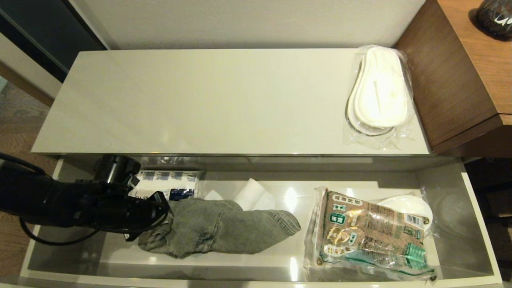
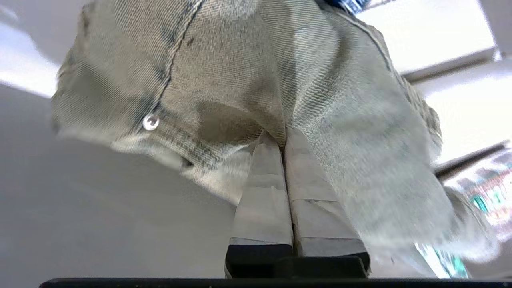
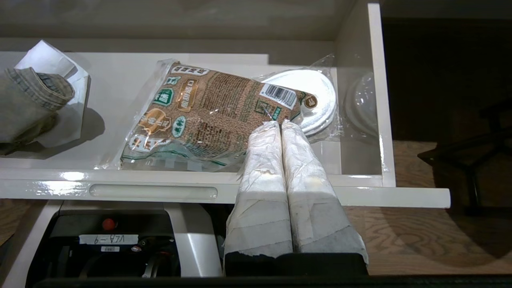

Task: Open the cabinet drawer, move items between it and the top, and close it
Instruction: Take out the shorts from the drawer

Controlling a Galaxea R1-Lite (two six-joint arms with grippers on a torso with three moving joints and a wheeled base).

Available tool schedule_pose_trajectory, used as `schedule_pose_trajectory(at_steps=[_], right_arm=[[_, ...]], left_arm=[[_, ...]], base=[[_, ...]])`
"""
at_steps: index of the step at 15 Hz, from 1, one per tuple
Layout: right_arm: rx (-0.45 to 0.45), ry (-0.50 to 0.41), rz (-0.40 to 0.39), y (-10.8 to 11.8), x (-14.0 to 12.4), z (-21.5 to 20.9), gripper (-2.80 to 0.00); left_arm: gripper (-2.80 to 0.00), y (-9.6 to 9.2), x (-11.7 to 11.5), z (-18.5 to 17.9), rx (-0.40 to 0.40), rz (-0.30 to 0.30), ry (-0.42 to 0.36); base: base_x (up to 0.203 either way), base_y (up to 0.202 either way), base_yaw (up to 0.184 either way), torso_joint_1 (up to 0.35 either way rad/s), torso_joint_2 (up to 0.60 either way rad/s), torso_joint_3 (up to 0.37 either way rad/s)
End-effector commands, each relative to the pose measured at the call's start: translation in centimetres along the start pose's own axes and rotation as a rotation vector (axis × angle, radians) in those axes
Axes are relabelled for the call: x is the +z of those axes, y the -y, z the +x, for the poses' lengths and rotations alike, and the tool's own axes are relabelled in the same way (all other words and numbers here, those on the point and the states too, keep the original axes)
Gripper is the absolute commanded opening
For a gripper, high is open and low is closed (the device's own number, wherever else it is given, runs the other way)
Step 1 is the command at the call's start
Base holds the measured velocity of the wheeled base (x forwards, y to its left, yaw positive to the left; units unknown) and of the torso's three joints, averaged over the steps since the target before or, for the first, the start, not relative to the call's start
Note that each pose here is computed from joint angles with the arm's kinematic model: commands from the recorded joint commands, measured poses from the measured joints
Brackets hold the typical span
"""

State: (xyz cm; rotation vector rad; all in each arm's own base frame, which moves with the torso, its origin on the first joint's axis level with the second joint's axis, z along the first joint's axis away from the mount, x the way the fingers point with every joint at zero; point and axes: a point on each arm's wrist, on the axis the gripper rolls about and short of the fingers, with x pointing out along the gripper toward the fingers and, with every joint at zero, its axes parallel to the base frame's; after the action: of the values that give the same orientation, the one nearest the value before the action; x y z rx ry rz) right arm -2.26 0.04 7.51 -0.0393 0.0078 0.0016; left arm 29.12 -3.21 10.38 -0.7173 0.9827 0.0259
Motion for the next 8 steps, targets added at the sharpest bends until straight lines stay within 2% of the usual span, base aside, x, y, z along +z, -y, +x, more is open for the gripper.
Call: schedule_pose_trajectory(at_steps=[1, 4, 8], right_arm=[[0.000, -0.001, 0.001, 0.0, 0.0, 0.0, -2.80], [0.000, -0.002, 0.004, 0.0, 0.0, 0.0, -2.80], [0.000, -0.001, 0.004, 0.0, 0.0, 0.0, -2.80]], left_arm=[[-2.80, 1.6, -0.3, -5.6, -0.095, 0.033, 0.083], [-2.80, 2.3, -2.6, -13.3, -0.188, 0.072, 0.153], [-2.80, 2.0, -4.6, -17.8, -0.205, 0.079, 0.138]], base=[[0.000, 0.000, 0.000, 0.000, 0.00, 0.000], [0.000, 0.000, 0.000, 0.000, 0.00, 0.000], [0.000, 0.000, 0.000, 0.000, 0.00, 0.000]])
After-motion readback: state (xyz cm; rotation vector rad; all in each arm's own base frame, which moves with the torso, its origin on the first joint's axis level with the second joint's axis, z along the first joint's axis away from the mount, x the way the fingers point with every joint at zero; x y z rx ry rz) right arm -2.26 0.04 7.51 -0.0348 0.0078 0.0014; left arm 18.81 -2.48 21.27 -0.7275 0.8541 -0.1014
